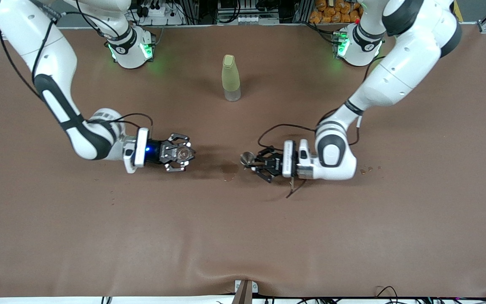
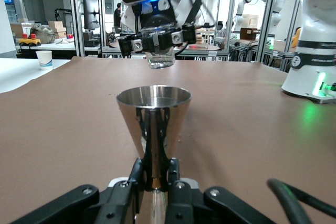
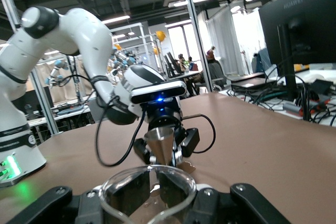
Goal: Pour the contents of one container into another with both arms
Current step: 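Lift the glass cup and jigger, bringing both grippers together mid-table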
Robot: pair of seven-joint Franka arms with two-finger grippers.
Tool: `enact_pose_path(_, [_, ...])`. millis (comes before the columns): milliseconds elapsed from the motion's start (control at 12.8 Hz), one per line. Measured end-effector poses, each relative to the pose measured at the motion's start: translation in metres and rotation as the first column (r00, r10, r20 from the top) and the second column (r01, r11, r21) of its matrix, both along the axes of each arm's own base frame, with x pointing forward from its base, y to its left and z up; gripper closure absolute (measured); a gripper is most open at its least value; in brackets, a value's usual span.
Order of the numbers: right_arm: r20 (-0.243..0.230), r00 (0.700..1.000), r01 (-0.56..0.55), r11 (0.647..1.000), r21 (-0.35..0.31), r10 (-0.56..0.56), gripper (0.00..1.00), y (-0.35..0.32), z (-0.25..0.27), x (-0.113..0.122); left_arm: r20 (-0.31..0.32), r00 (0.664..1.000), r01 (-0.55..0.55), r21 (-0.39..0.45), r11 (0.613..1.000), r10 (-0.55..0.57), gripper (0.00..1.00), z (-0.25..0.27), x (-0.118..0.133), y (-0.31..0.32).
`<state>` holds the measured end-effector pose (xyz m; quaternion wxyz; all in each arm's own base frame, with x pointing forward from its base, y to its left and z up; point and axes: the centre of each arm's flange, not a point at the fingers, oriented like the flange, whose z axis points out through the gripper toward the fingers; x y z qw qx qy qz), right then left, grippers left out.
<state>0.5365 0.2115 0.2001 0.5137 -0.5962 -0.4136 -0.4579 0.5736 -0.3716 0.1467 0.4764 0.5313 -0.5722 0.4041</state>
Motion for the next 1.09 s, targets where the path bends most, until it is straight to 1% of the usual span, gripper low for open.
enact_pose_path(78, [-0.028, 0.999, 0.032, 0.999, -0.004, -0.032, 0.82, 0.015, 0.002, -0.009, -0.005, 1.000, -0.007, 0.013, 1.000, 0.007, 0.79, -0.002, -0.008, -0.014])
enact_pose_path(234, [-0.094, 0.992, 0.082, 0.996, 0.024, -0.079, 0.82, 0.053, 0.011, -0.030, -0.008, 1.000, -0.022, 0.026, 0.999, 0.022, 0.79, -0.005, -0.020, -0.035])
enact_pose_path(312, [-0.118, 0.989, 0.091, 0.995, 0.032, -0.086, 0.82, 0.070, 0.014, -0.041, -0.007, 1.000, -0.029, 0.027, 0.999, 0.029, 0.79, -0.008, -0.023, -0.042])
enact_pose_path(390, [-0.131, 0.988, 0.091, 0.996, 0.025, -0.086, 0.82, 0.080, 0.017, -0.049, -0.002, 0.999, -0.037, 0.030, 0.999, 0.037, 0.79, -0.012, -0.025, -0.047])
enact_pose_path(546, [-0.150, 0.985, 0.095, 0.995, 0.022, -0.091, 0.82, 0.085, 0.017, -0.058, 0.012, 0.999, -0.052, 0.033, 0.998, 0.051, 0.79, -0.021, -0.029, -0.055])
enact_pose_path(858, [-0.236, 0.963, 0.151, 0.987, 0.064, -0.132, 0.82, 0.108, 0.020, -0.078, 0.015, 0.998, -0.053, 0.033, 0.998, 0.053, 0.79, -0.024, -0.032, -0.060])
enact_pose_path(936, [-0.258, 0.954, 0.175, 0.982, 0.066, -0.153, 0.82, 0.111, 0.021, -0.080, 0.014, 0.998, -0.054, 0.033, 0.998, 0.054, 0.79, -0.024, -0.032, -0.060])
enact_pose_path(1092, [-0.295, 0.936, 0.215, 0.976, 0.045, -0.192, 0.82, 0.110, 0.017, -0.083, 0.007, 0.998, -0.059, 0.029, 0.998, 0.059, 0.79, -0.025, -0.033, -0.062])
